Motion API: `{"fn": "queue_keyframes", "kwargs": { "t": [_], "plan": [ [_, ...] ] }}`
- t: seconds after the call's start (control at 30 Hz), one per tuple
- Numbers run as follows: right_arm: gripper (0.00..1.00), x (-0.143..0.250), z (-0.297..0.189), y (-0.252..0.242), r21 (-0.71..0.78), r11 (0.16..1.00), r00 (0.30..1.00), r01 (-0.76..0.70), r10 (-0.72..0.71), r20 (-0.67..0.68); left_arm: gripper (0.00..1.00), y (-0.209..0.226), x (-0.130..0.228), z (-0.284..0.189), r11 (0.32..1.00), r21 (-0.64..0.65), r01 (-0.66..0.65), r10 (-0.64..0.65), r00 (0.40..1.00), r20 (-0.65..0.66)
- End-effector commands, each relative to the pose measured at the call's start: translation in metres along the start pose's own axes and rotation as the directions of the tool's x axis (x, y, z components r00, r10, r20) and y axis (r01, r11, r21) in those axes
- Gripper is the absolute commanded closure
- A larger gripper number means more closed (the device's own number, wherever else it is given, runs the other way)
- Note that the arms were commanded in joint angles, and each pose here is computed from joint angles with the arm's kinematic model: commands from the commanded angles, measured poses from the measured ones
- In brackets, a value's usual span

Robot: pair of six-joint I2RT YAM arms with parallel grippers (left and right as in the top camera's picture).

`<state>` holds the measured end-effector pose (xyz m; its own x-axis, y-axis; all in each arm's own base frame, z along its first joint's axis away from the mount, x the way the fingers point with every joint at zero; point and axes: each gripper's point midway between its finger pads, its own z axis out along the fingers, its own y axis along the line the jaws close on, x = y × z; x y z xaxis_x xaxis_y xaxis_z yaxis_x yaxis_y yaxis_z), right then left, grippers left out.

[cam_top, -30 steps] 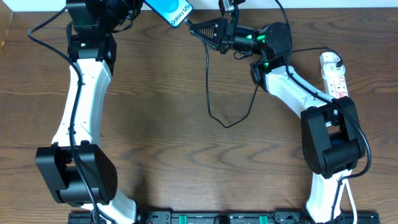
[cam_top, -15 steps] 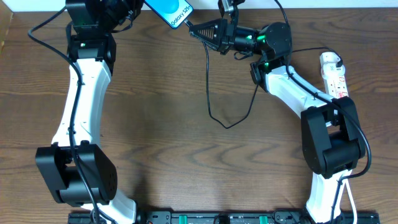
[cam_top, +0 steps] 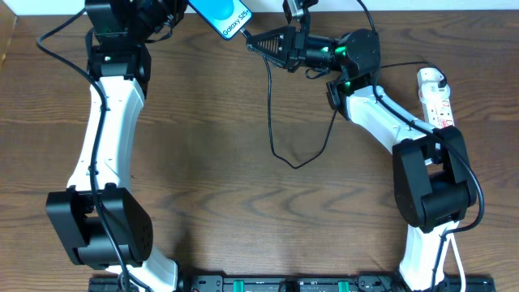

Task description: Plug charger to phone and switch on socket

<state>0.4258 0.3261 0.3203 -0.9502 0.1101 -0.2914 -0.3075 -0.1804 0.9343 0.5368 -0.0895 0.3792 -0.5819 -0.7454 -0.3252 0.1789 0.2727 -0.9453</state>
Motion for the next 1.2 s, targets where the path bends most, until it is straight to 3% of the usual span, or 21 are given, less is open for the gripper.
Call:
{"fn": "queue_keyframes", "kwargs": {
  "t": [0.0,1.17],
  "plan": [
    [0.99,-0.009,0.003,0.006,-0.015,0.999,0.997,0.052,-0.052,0.051,0.93,-0.018,0.03,0.003,0.998,0.063,-0.001,0.01,0.99,-0.139],
    [0.99,-0.002,0.007,0.005,-0.016,0.999,0.998,0.049,-0.049,0.025,0.93,-0.018,0.031,0.003,0.998,0.066,-0.001,0.011,0.989,-0.147]
  ]
}}
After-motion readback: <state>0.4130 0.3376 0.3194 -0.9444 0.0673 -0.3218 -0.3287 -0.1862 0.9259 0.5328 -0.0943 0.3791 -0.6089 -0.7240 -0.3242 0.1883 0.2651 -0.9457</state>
